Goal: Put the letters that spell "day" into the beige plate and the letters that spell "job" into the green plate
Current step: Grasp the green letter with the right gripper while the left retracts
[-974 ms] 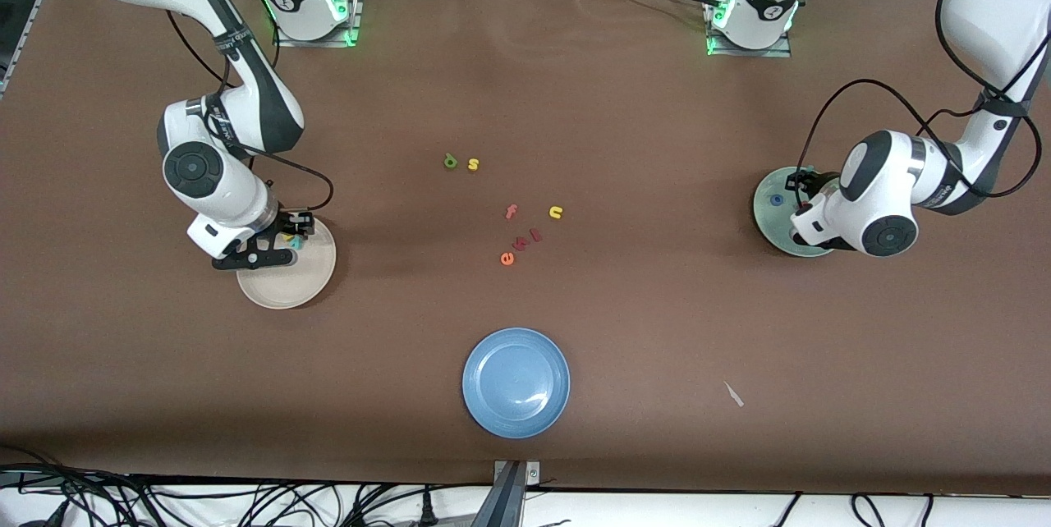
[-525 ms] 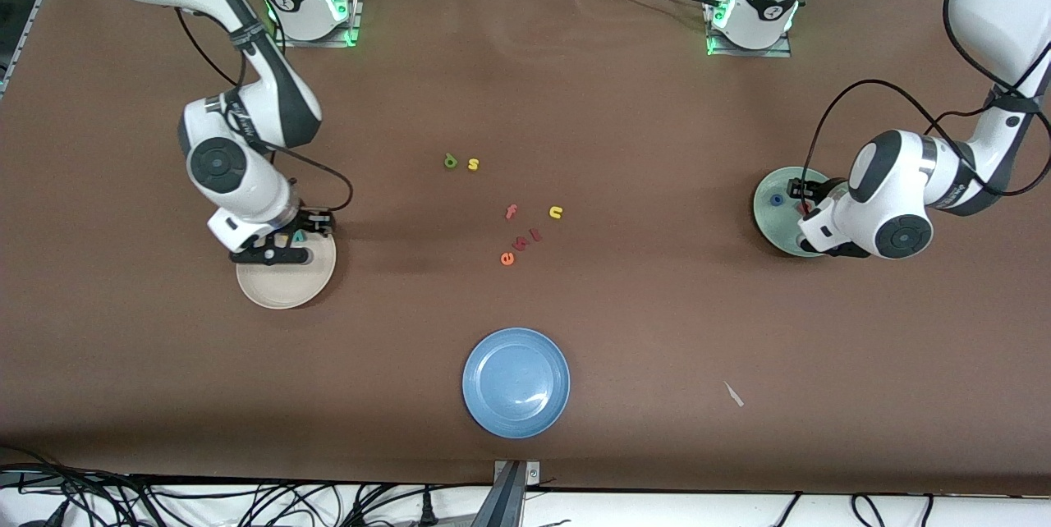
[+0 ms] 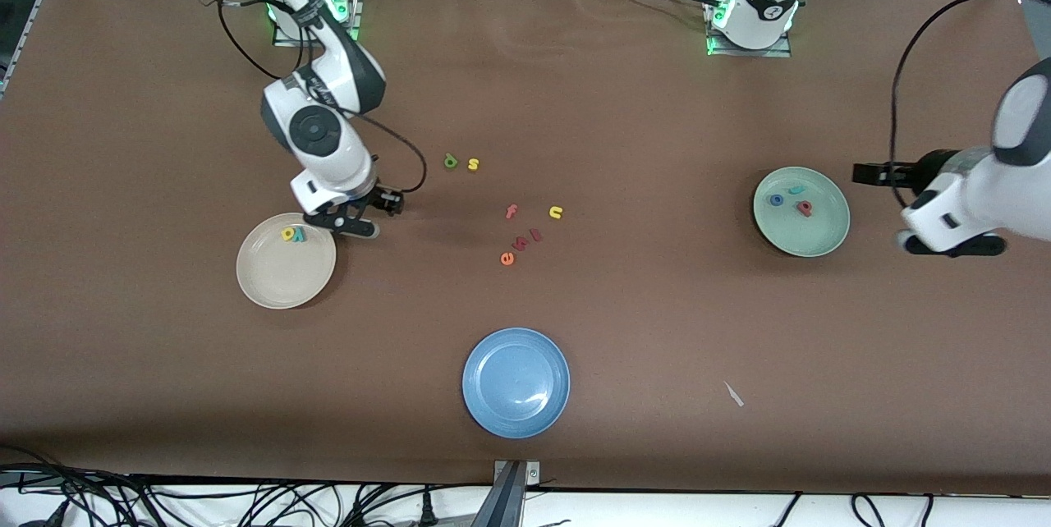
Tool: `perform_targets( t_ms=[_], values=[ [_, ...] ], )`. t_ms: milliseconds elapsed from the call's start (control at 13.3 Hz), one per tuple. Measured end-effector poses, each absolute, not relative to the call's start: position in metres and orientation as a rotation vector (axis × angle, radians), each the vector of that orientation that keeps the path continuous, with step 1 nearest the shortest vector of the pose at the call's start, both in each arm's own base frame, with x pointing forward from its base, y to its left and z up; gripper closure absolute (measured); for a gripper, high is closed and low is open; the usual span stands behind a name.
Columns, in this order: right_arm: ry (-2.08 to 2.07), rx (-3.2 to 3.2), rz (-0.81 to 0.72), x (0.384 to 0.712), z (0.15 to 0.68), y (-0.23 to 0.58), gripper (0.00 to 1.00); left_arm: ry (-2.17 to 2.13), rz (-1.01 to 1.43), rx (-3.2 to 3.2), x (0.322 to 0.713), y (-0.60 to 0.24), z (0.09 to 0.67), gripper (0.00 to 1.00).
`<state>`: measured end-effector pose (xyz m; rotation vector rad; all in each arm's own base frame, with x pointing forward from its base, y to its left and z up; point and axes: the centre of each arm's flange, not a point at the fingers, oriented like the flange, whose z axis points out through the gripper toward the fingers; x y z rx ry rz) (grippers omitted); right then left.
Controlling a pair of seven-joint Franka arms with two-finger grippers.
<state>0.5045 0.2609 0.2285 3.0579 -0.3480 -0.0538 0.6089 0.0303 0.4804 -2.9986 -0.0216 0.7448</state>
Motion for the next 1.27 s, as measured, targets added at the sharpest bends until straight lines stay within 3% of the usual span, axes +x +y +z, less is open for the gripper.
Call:
perform_targets(
  t_ms=[450,899,1274],
  values=[
    [-0.626,3.018,-0.053,0.446,0.228,0.336,0.29,-0.071,0.441,-3.026,0.600,0.027,0.583,0.00],
    [-0.703,3.015,-0.053,0.398,0.209,0.358,0.29,-0.118,0.324,-3.058,0.606,0.043,0.599,0.00],
    [-0.693,3.035,-0.077,0.380,0.190,0.360,0.29,-0.118,0.320,-3.097,0.615,0.046,0.592,0.00]
  ],
)
